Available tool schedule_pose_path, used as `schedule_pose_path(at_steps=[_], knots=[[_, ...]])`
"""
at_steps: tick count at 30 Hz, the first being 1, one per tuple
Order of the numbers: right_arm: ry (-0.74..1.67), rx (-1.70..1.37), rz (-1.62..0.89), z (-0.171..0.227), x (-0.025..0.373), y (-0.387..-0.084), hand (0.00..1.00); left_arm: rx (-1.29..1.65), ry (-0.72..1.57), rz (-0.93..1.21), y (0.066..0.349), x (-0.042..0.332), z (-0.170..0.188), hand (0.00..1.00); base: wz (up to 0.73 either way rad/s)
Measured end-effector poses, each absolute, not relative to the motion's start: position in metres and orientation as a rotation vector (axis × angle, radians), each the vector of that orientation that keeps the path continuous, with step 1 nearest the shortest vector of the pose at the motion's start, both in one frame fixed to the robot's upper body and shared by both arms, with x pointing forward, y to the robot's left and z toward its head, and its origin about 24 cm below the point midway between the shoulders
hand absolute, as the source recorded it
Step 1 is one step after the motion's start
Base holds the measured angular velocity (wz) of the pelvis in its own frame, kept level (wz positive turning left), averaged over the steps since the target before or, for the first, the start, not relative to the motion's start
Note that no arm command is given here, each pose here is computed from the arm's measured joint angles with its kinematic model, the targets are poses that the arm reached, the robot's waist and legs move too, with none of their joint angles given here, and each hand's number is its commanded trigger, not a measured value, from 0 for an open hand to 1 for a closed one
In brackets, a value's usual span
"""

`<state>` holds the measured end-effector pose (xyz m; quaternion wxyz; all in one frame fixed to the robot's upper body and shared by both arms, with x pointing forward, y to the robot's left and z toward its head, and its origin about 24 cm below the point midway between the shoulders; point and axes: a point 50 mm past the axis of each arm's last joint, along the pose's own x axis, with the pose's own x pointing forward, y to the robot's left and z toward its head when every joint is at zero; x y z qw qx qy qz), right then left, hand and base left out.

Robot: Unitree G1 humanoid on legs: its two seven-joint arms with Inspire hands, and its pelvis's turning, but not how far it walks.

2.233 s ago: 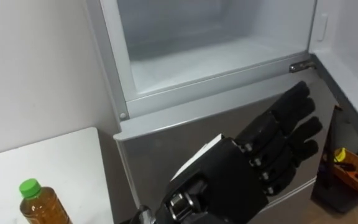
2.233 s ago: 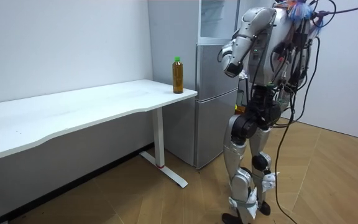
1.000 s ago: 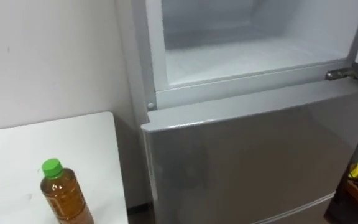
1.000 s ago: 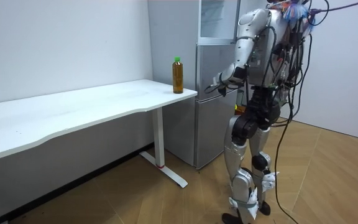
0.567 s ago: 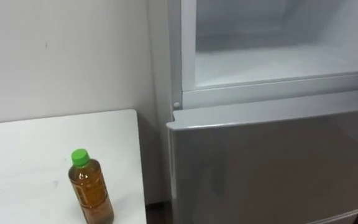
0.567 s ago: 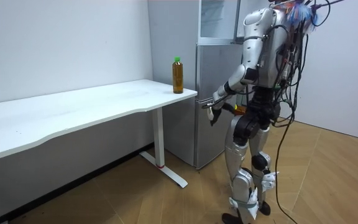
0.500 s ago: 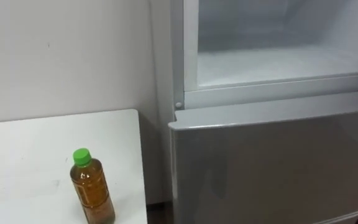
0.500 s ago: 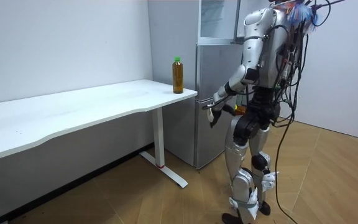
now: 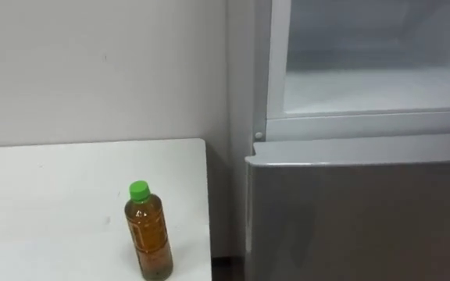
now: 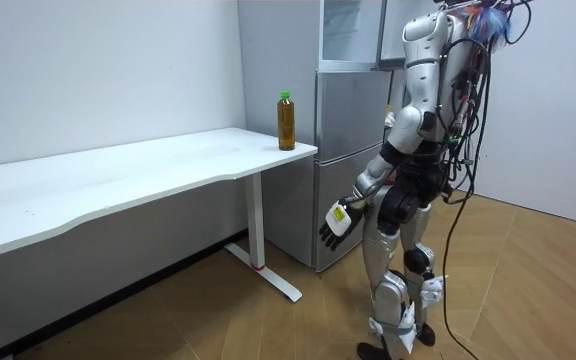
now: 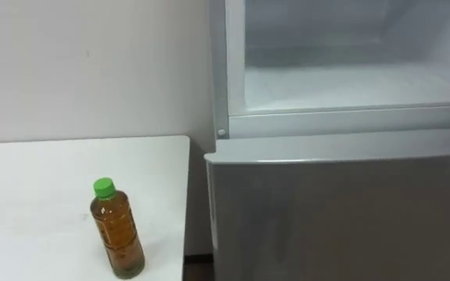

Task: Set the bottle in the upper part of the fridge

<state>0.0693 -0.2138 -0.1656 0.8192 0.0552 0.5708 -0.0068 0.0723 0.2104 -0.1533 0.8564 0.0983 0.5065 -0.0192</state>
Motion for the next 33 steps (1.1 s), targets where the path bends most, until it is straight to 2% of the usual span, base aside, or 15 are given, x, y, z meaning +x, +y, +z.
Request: schedule_pose_path(at_steps=[7, 15, 26, 33], knots=[[1.190, 0.103, 0.009, -0.164, 0.075, -0.212, 0.00, 0.145, 1.097, 0.227, 0.225, 0.050, -0.157, 0.00, 0.14], [1.103, 0.067, 0.058, -0.158, 0.093, -0.207, 0.00, 0.156, 1.124, 0.317, 0.233, 0.040, -0.158, 0.00, 0.01], [0.839, -0.009, 0.210, -0.129, 0.141, -0.184, 0.00, 0.256, 1.114, 0.268, 0.232, 0.048, -0.158, 0.00, 0.00], [0.569, 0.026, 0.319, -0.085, 0.179, -0.157, 0.00, 0.277, 1.113, 0.256, 0.230, 0.052, -0.159, 0.00, 0.00]])
